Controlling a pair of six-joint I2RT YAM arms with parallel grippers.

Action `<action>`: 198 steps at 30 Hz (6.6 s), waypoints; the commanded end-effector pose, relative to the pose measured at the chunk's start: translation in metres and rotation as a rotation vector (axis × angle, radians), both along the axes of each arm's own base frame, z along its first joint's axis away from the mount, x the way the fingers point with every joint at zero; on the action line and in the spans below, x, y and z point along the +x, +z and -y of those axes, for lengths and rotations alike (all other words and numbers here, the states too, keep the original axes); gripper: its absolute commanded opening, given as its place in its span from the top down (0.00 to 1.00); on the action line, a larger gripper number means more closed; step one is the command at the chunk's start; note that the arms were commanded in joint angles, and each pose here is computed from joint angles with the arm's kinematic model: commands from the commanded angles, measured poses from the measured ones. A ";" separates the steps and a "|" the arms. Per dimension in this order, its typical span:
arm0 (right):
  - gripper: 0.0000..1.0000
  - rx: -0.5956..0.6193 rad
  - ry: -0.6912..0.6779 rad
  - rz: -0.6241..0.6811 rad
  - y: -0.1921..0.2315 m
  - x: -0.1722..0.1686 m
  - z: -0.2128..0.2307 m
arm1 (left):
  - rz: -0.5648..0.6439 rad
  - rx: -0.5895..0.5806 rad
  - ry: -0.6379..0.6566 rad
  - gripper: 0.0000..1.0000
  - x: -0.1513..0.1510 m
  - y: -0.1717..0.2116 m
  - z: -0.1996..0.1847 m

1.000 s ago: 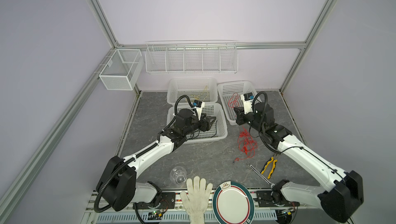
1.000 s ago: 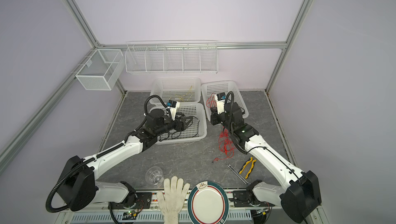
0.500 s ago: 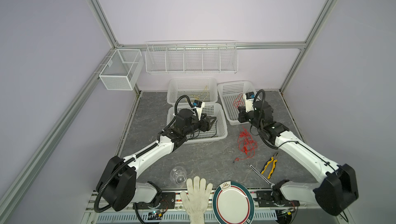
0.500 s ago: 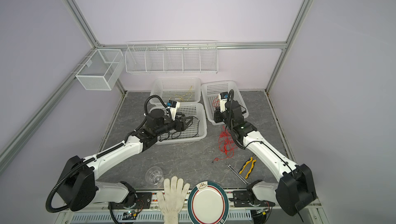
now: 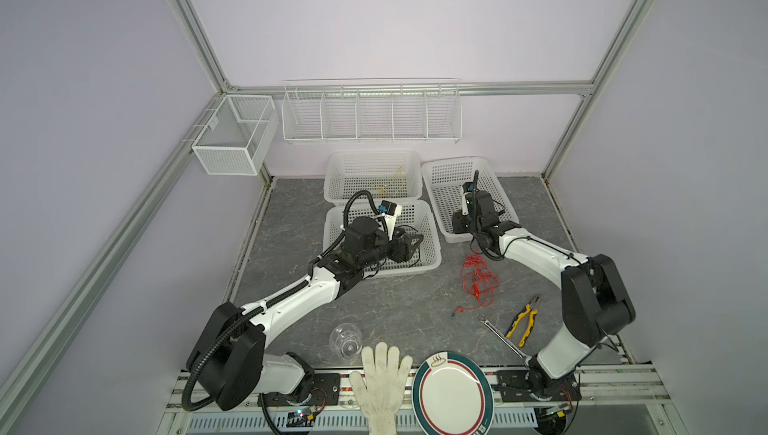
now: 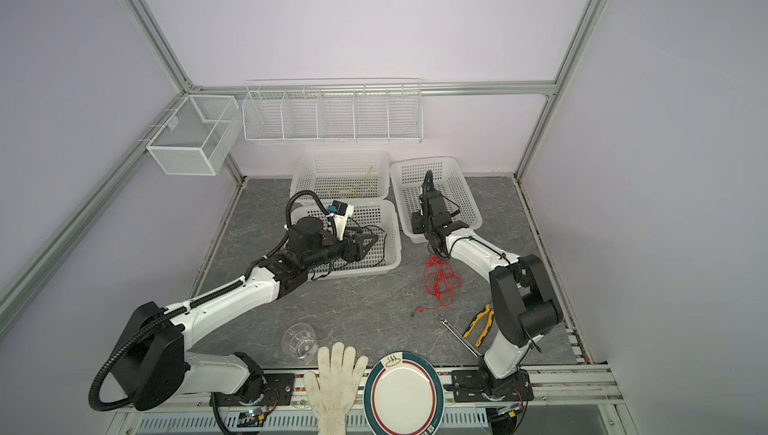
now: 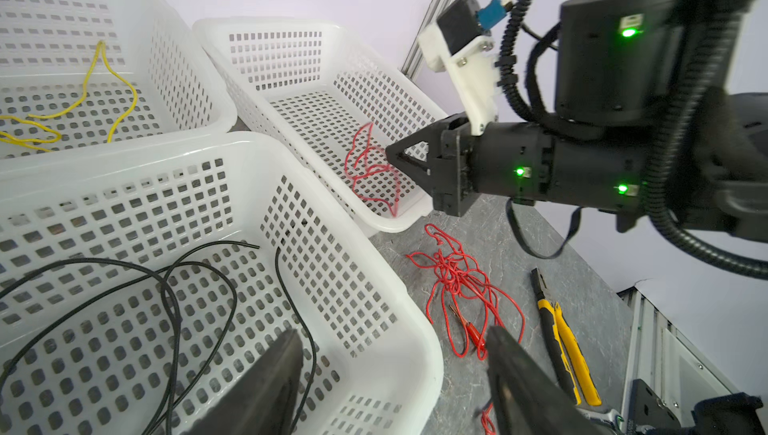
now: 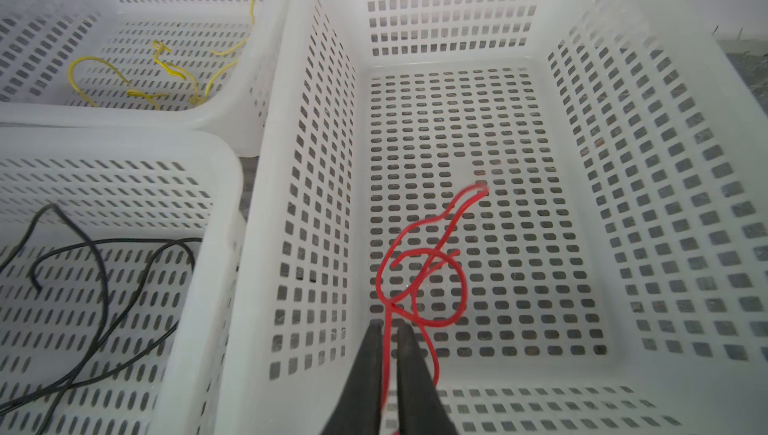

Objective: Untangle the cables

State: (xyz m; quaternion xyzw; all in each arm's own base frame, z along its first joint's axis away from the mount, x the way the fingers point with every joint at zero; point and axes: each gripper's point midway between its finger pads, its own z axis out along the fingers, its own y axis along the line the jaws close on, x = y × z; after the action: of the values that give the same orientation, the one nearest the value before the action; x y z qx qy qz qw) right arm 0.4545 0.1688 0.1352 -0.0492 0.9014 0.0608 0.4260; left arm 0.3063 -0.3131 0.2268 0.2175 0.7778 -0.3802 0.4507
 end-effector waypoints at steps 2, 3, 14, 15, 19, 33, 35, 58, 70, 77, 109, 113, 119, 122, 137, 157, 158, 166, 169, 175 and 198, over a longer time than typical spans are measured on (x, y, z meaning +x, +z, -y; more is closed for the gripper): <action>0.85 0.001 -0.017 -0.025 -0.008 0.001 0.002 | -0.015 -0.004 -0.012 0.30 -0.004 -0.001 0.002; 0.85 0.004 -0.015 -0.027 -0.009 0.000 0.003 | -0.015 -0.001 -0.013 0.30 -0.003 -0.002 0.003; 0.73 0.026 0.019 -0.063 0.002 -0.051 0.015 | -0.030 0.039 -0.046 0.30 -0.005 -0.011 0.016; 0.70 0.021 0.002 -0.071 0.002 -0.058 0.021 | -0.030 0.043 -0.050 0.30 -0.005 -0.012 0.017; 0.57 0.014 -0.044 -0.114 0.000 -0.088 0.039 | -0.030 0.052 -0.061 0.30 -0.005 -0.015 0.022; 0.40 -0.036 -0.162 -0.375 -0.046 -0.174 0.080 | -0.040 0.158 -0.088 0.31 -0.004 -0.035 0.047; 0.45 -0.016 -0.157 -0.393 -0.051 -0.180 0.078 | -0.043 0.158 -0.099 0.31 -0.006 -0.035 0.049; 0.94 0.120 0.334 -0.069 0.052 -0.202 0.004 | -0.033 0.067 -0.192 0.30 -0.022 -0.015 0.064; 0.94 0.176 0.373 0.100 0.120 -0.216 0.008 | 0.103 0.007 -0.311 0.29 -0.053 0.031 0.089; 0.94 0.217 0.410 0.215 0.165 -0.223 0.006 | 0.137 0.017 -0.317 0.28 -0.056 0.036 0.103; 0.94 0.178 0.239 0.603 0.298 -0.200 0.038 | 0.113 0.056 -0.257 0.28 -0.054 0.014 0.089; 0.94 0.232 0.360 0.584 0.297 -0.202 0.013 | 0.100 0.055 -0.265 0.28 -0.053 0.008 0.095; 0.94 0.252 0.411 0.471 0.268 -0.191 -0.007 | 0.083 0.048 -0.303 0.28 -0.056 0.004 0.110; 0.94 0.198 0.311 0.414 0.247 -0.183 0.009 | 0.081 0.060 -0.311 0.28 -0.057 0.003 0.112; 0.94 -0.057 -0.127 0.304 0.201 -0.215 0.120 | 0.095 0.101 -0.318 0.28 -0.056 -0.004 0.112; 0.94 -0.063 -0.169 0.505 0.272 -0.196 0.123 | 0.100 0.104 -0.288 0.28 -0.057 -0.007 0.101; 0.94 -0.064 -0.168 0.514 0.276 -0.192 0.121 | 0.101 0.103 -0.287 0.29 -0.058 -0.007 0.100; 0.94 -0.024 -0.130 0.638 0.326 -0.154 0.099 | 0.123 0.125 -0.235 0.28 -0.057 -0.008 0.085; 0.94 -0.011 -0.112 0.684 0.349 -0.140 0.092 | 0.128 0.136 -0.218 0.28 -0.056 -0.009 0.080; 0.94 0.002 -0.087 0.742 0.369 -0.106 0.076 | 0.123 0.150 -0.197 0.28 -0.056 -0.014 0.074; 0.93 0.009 -0.109 0.367 0.159 0.030 0.041 | 0.115 0.173 -0.171 0.28 -0.053 -0.018 0.069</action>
State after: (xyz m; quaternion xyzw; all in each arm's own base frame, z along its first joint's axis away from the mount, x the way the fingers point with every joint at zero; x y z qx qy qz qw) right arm 0.4742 0.1278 0.3133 -0.0269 0.8042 0.0142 0.5936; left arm 0.2553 -0.3843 0.2039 0.3407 0.7619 -0.3378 0.4351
